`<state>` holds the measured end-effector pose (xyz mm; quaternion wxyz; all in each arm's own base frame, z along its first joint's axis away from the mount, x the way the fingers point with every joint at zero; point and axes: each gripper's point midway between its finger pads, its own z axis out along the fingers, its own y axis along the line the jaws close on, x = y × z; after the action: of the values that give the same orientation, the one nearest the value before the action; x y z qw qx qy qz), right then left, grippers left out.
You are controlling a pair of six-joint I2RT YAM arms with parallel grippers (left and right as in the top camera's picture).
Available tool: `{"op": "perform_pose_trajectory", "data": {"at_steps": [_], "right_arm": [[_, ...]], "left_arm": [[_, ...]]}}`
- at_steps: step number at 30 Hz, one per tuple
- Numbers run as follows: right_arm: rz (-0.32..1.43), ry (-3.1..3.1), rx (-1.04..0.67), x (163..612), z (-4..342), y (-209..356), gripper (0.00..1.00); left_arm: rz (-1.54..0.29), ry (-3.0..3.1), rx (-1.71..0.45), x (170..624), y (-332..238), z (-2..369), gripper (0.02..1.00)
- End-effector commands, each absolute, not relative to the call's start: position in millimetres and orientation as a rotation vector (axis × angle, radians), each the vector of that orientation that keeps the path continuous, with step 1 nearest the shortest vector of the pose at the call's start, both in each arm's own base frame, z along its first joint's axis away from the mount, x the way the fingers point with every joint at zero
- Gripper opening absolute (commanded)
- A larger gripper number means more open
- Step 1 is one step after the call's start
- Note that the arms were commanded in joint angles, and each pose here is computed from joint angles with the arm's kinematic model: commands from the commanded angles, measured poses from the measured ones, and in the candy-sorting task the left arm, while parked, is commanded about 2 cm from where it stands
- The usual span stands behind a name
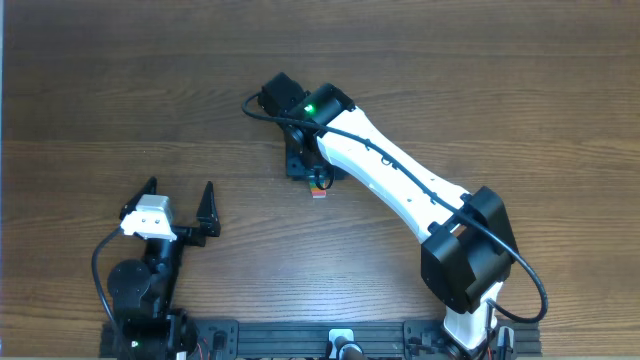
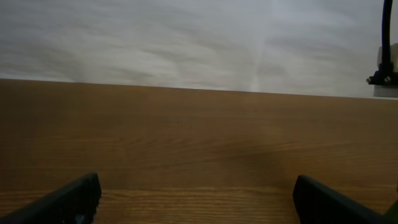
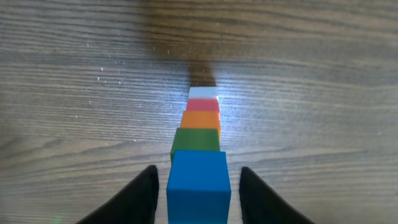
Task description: Stack Cubes
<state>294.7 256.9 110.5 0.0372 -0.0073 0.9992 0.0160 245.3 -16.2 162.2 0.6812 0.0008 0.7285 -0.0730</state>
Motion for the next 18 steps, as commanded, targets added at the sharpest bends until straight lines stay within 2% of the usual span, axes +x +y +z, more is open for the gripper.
{"op": "perform_pose_trajectory", "data": {"at_steps": [1,4,6,10,18], "right_arm": [[0.012,3.070,-0.026,292.9,105.1,255.0,0.568],[0.013,3.068,-0.023,293.7,105.2,254.8,0.748],[0.024,3.059,-0.014,297.7,105.3,254.5,0.993],[0.022,3.031,0.009,313.7,106.3,243.4,0.993],[-0.030,2.834,0.054,398.3,119.3,180.5,0.993]], "left_arm": [[-0.150,1.635,0.006,245.5,-14.7,159.7,1.000],[-0.150,1.635,0.006,245.5,-14.6,159.7,1.000],[-0.150,1.635,0.006,245.5,-14.7,159.7,0.998],[-0.150,1.635,0.006,245.5,-14.6,159.7,1.000],[-0.150,1.635,0.006,245.5,-14.7,159.7,1.000]]}}
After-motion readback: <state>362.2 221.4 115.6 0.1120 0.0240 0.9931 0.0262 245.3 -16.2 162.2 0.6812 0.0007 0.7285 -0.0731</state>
